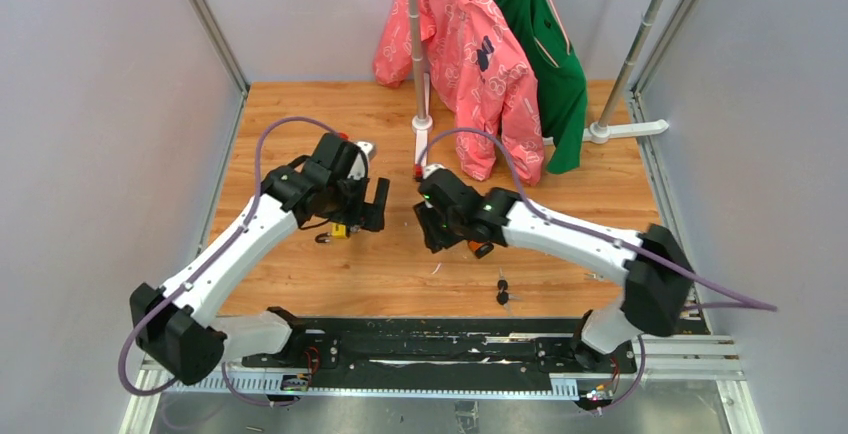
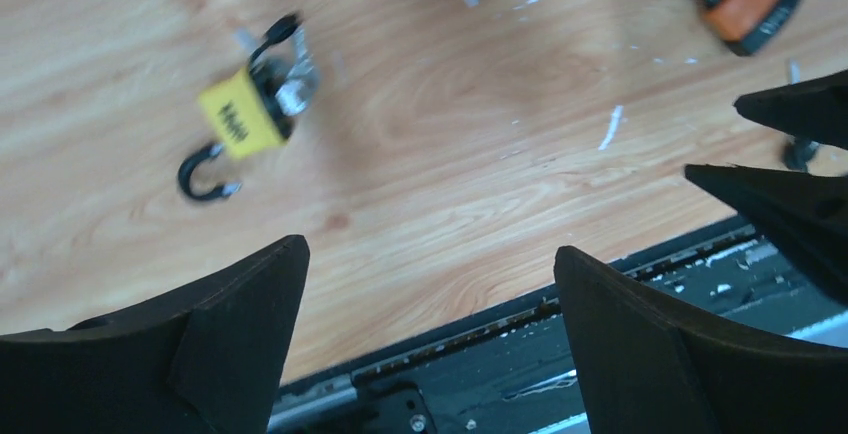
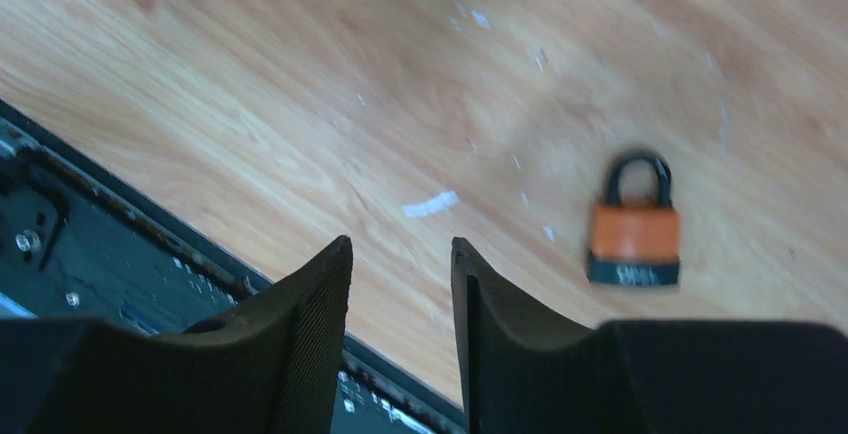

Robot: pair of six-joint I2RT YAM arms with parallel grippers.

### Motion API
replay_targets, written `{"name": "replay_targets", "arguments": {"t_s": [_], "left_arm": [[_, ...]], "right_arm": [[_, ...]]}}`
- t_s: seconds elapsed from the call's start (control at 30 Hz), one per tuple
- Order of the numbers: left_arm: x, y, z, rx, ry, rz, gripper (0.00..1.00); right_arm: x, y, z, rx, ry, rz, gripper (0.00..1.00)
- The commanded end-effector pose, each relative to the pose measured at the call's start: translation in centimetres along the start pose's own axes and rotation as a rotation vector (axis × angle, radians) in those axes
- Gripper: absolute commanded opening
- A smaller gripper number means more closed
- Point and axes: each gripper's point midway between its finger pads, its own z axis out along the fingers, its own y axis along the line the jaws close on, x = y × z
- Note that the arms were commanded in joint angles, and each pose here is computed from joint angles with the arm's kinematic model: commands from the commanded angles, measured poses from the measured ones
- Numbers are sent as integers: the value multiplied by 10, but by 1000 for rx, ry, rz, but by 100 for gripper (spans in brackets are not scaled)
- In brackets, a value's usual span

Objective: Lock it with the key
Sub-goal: Pick up the lock from the center of the board.

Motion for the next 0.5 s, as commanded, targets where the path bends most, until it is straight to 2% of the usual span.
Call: {"name": "replay_targets", "arguments": {"t_s": [0.0,0.13,0.23,0.4,0.47], "left_arm": [[20,51,-22,-243,-26,-210,99],[34,74,-38,-307,-81,-350,100],[52,91,-45,-379,-106,-461,100],[73,105,-36,-430,-80,-624,100],[75,113,-34,-462,-116,-725,95]], "right_arm": [[-22,34,26,-64,64,-121,46],[-43,57,50,-127,84,-184,50],[-51,62,65,-107,133,-210,50],[-53,65,79,-92,174,-202,51],[-53,67,80,-99,172,-200,51]]}}
